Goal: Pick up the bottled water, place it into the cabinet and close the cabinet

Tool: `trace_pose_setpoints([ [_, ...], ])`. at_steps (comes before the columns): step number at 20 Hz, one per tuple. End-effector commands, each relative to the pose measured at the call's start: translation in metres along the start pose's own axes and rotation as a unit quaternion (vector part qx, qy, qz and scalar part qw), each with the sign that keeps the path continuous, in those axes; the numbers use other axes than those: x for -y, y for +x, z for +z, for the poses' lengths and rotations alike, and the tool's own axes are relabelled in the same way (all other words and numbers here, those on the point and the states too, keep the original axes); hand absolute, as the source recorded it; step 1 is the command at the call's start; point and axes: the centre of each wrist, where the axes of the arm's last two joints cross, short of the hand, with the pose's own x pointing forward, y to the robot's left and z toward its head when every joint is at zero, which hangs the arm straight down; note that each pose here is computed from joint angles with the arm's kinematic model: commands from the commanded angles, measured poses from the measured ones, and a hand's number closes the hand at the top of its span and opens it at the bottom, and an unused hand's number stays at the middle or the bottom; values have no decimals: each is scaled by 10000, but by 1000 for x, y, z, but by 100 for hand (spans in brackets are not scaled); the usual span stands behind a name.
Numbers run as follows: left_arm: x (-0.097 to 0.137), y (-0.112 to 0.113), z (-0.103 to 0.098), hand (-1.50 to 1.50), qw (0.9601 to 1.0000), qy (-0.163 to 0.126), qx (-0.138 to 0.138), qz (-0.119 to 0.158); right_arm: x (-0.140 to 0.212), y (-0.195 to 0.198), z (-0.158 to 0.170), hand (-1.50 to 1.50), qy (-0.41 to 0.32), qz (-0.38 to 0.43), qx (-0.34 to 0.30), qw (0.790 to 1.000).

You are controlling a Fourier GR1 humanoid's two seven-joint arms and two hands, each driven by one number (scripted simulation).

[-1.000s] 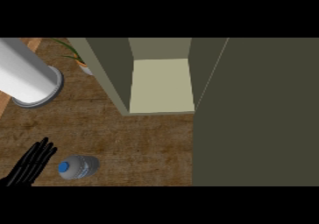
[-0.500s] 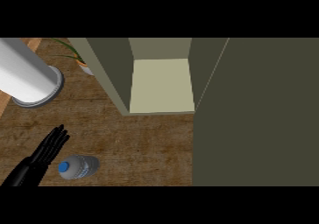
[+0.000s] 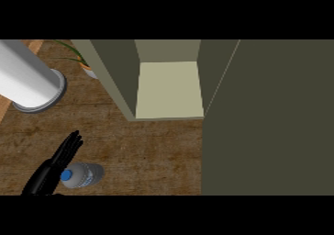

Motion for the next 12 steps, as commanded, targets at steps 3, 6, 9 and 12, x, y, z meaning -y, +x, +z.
trace_pose_setpoints([
  [3, -14, -21, -15, -150, 9985, 27, 116, 537, -21, 46, -1, -150, 187, -310, 507, 9981],
  [6, 8, -46, -4, -150, 9970, -149, 57, 755, -16, 46, 5, -150, 228, -272, 453, 9983],
  [9, 12, -55, -10, -150, 9944, -410, 146, 965, -15, 42, 7, -150, 124, -314, 491, 9982],
  [12, 2, -59, -8, -150, 9936, -520, 157, 992, -22, 46, 8, -150, 135, -258, 441, 9986],
])
